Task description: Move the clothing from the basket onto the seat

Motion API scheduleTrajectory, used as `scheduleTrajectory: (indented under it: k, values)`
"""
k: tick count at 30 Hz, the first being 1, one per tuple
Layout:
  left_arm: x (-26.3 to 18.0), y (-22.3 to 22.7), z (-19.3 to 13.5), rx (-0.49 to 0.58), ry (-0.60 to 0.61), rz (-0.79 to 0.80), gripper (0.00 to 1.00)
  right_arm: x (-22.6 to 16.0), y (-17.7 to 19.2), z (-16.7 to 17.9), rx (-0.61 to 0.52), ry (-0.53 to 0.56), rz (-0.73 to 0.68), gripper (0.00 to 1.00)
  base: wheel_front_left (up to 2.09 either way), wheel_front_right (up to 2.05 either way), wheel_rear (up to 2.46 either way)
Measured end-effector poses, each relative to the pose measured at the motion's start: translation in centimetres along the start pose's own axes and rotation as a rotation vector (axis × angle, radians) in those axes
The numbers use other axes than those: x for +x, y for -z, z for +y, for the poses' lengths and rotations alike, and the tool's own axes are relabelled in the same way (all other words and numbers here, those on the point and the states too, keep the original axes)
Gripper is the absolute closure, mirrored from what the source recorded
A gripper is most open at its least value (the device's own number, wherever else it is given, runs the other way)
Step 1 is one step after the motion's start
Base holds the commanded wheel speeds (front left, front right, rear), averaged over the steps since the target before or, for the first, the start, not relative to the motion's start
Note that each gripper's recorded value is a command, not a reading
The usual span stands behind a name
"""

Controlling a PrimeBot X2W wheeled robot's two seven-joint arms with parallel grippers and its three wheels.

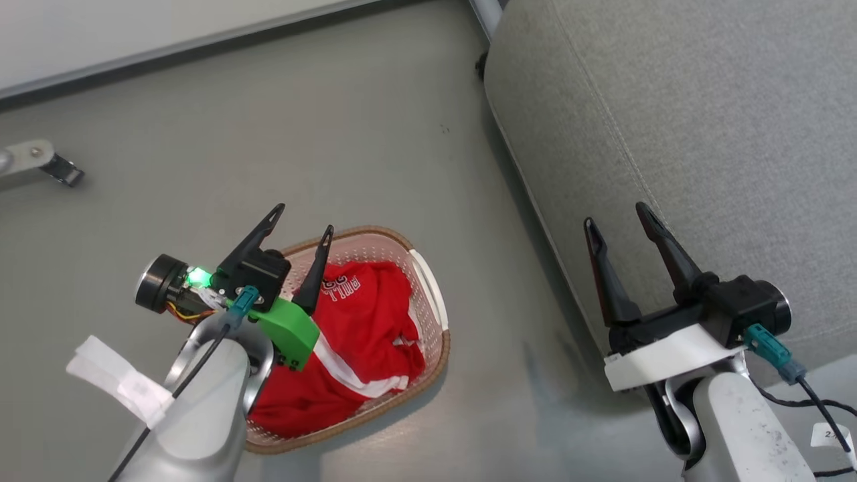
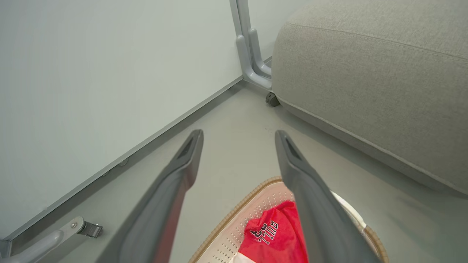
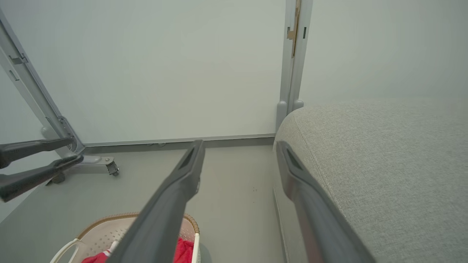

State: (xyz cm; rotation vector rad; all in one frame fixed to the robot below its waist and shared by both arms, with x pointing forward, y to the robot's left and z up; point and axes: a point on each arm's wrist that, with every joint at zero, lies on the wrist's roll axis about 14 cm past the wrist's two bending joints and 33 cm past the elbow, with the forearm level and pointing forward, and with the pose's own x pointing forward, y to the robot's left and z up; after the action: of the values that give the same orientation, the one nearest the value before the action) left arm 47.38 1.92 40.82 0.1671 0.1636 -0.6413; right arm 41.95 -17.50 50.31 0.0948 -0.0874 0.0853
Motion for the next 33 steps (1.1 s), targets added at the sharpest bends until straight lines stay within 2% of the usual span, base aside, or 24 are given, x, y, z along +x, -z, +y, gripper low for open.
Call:
scheduleTrajectory:
  k: [8,16,22,33]
  values:
    - [3.5,6.7,-1.4,0.017,0.120,0.161,0.00,1.8,1.7,-1.9,-0.012,0.037,0.030,0.00,0.00,0.00,0.00]
    - [5.1,14.1,-3.3,0.044,0.250,0.329,0.00,3.3,4.3,-3.2,-0.031,0.055,0.080,0.00,0.00,0.00,0.00]
    - [4.8,20.0,-5.1,0.100,0.372,0.468,0.00,3.9,7.0,-4.0,-0.043,0.066,0.137,0.00,0.00,0.00,0.00]
    - [4.3,27.1,-6.6,0.178,0.513,0.649,0.00,4.5,11.2,-4.9,-0.046,0.073,0.220,0.00,0.00,0.00,0.00]
